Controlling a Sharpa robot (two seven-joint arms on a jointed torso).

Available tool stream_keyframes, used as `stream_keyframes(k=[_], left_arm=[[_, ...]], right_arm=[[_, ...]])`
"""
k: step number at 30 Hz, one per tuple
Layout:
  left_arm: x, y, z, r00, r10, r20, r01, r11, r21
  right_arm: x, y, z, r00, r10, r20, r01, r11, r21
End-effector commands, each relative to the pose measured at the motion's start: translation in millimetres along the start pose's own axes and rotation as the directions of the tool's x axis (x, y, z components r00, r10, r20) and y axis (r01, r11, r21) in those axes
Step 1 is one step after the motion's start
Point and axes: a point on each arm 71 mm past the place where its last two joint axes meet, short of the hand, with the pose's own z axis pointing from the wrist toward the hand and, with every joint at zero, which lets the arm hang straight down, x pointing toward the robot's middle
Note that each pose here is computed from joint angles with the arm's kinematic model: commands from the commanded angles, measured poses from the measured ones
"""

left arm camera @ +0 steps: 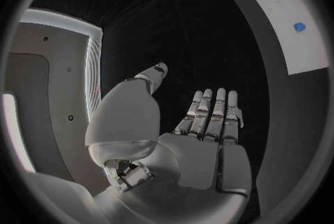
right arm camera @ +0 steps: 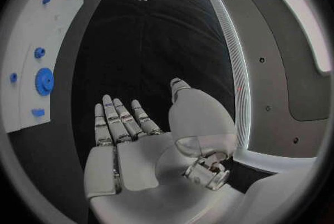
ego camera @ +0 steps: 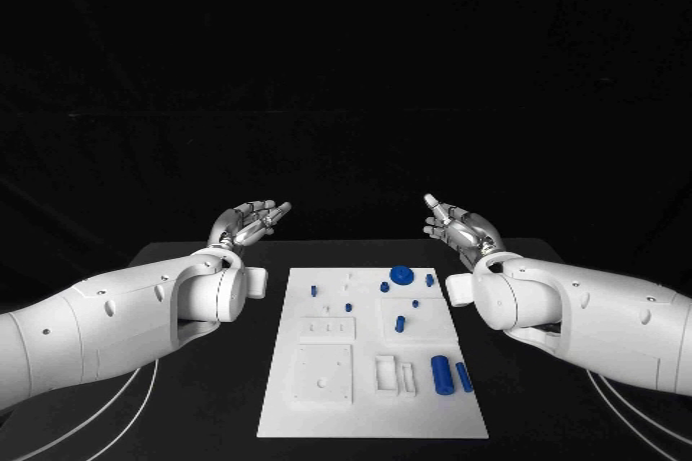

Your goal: Assemble the parts on the task board

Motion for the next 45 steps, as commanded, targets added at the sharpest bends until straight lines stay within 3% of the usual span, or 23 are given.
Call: stream_keyframes(k=[1, 6, 11, 12, 15, 20, 22, 24, 25, 27, 30, 37, 42, 43, 45], left_arm=[[2.6, -0.5, 6.2, 0.995, -0.047, -0.085, 0.042, 0.997, -0.061], [1.2, -1.7, 8.1, 0.995, -0.044, -0.086, 0.039, 0.997, -0.062], [1.2, -1.7, 8.1, 0.995, -0.044, -0.086, 0.039, 0.997, -0.062], [0.7, -4.7, 5.5, 0.992, -0.061, -0.113, 0.056, 0.998, -0.042], [-1.0, -5.8, 4.8, 0.991, -0.061, -0.117, 0.058, 0.998, -0.032], [0.9, -11.0, 0.8, 0.981, -0.069, -0.18, 0.068, 0.998, -0.015], [2.7, -13.2, -3.4, 0.976, -0.079, -0.204, 0.077, 0.997, -0.018], [5.7, -14.7, -7.6, 0.972, -0.081, -0.221, 0.079, 0.997, -0.018], [7.4, -15.2, -8.9, 0.97, -0.083, -0.228, 0.081, 0.997, -0.017], [13.1, -16.5, -12.6, 0.965, -0.091, -0.247, 0.089, 0.996, -0.017], [18.5, -17.5, -17.1, 0.958, -0.1, -0.27, 0.098, 0.995, -0.022], [26.3, -25.5, -38.9, 0.933, -0.103, -0.346, 0.107, 0.994, -0.007], [25.0, -30.7, -43.2, 0.929, -0.107, -0.355, 0.112, 0.994, -0.007], [23.9, -31.9, -44.4, 0.928, -0.107, -0.356, 0.113, 0.994, -0.006], [22.7, -33.5, -44.8, 0.928, -0.107, -0.356, 0.113, 0.994, -0.005]], right_arm=[[3.5, 2, 8.1, 0.982, 0.025, -0.185, -0.007, 0.995, 0.099], [-4.5, 9, 16.8, 0.972, 0.009, -0.234, 0.022, 0.991, 0.129], [-7.3, 12, 19.4, 0.968, 0.003, -0.25, 0.032, 0.99, 0.139], [-16.0, 17, 31.8, 0.92, -0.296, -0.258, 0.3, 0.954, -0.024], [-18.8, 20, 36.8, 0.886, -0.401, -0.232, 0.388, 0.916, -0.1], [-20.8, 22, 39.4, 0.808, -0.538, -0.242, 0.513, 0.843, -0.161], [-20.1, 23, 40.3, 0.762, -0.594, -0.257, 0.569, 0.804, -0.172], [-18.5, 22, 43.3, 0.683, -0.657, -0.317, 0.646, 0.747, -0.156], [-18.2, 23, 44.8, 0.656, -0.685, -0.317, 0.67, 0.722, -0.173], [-18.7, 26, 46.3, 0.589, -0.751, -0.298, 0.729, 0.653, -0.206], [-18.0, 28, 46.3, 0.535, -0.796, -0.283, 0.766, 0.598, -0.236], [-10.0, 39, 45.7, 0.364, -0.901, -0.235, 0.845, 0.425, -0.323], [-2.4, 42, 42.6, 0.253, -0.948, -0.194, 0.876, 0.31, -0.369], [1.5, 44, 41.4, 0.217, -0.96, -0.179, 0.882, 0.271, -0.385], [5.0, 46, 40.4, 0.184, -0.97, -0.157, 0.887, 0.233, -0.399]])
